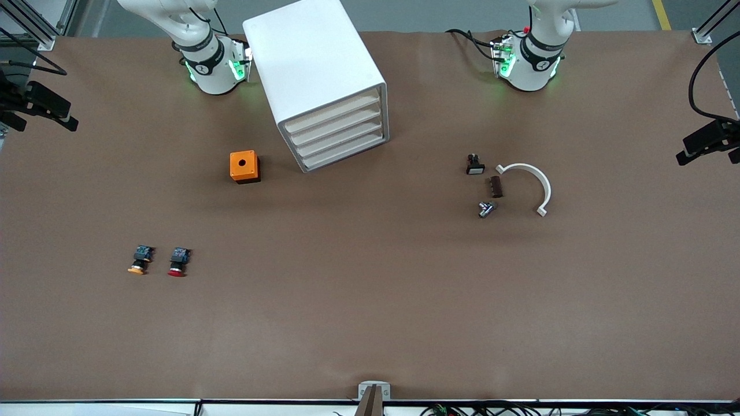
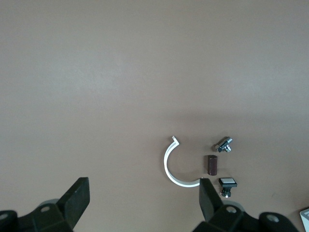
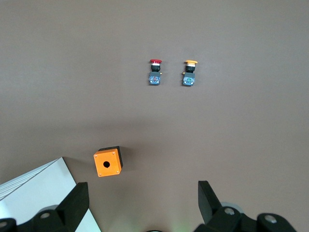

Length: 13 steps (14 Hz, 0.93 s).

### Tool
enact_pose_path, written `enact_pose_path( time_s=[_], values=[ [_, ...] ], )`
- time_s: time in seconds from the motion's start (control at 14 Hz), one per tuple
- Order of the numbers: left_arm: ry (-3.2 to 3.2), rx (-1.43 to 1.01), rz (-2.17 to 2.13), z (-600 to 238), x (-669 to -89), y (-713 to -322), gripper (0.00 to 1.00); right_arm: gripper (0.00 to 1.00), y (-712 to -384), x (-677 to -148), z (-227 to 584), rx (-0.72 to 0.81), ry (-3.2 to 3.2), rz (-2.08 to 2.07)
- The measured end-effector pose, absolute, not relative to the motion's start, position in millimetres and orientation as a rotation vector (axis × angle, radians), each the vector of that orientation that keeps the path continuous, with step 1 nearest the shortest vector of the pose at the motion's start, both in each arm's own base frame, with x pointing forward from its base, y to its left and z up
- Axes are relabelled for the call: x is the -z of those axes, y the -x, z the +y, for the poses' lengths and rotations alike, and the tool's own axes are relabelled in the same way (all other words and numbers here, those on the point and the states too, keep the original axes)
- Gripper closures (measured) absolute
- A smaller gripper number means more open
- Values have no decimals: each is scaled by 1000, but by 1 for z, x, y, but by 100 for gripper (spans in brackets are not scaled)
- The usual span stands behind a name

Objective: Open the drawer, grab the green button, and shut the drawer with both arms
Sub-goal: 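Raise both arms from rest toward the white drawer cabinet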

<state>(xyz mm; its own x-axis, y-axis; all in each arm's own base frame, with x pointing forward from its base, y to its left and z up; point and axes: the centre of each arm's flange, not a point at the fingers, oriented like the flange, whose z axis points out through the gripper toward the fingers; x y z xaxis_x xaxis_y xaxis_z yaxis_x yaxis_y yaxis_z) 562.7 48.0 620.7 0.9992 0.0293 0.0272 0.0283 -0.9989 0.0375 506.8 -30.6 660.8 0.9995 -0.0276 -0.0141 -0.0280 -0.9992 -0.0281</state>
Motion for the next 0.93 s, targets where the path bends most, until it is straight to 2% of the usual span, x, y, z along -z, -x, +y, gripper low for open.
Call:
enact_pose_path(
  time_s=[0.21, 0.57, 0.93],
  values=[
    [-3102, 84, 79, 19, -593, -572, 0, 0, -506, -660, -33, -37, 3113, 51],
    [-3111, 302, 105, -91, -535, -582, 0, 0, -525, -627, -36, -134, 3113, 63],
    [-3187, 523, 177, -201, -447, -578, 0, 0, -542, -603, -36, -178, 3114, 63]
  ],
)
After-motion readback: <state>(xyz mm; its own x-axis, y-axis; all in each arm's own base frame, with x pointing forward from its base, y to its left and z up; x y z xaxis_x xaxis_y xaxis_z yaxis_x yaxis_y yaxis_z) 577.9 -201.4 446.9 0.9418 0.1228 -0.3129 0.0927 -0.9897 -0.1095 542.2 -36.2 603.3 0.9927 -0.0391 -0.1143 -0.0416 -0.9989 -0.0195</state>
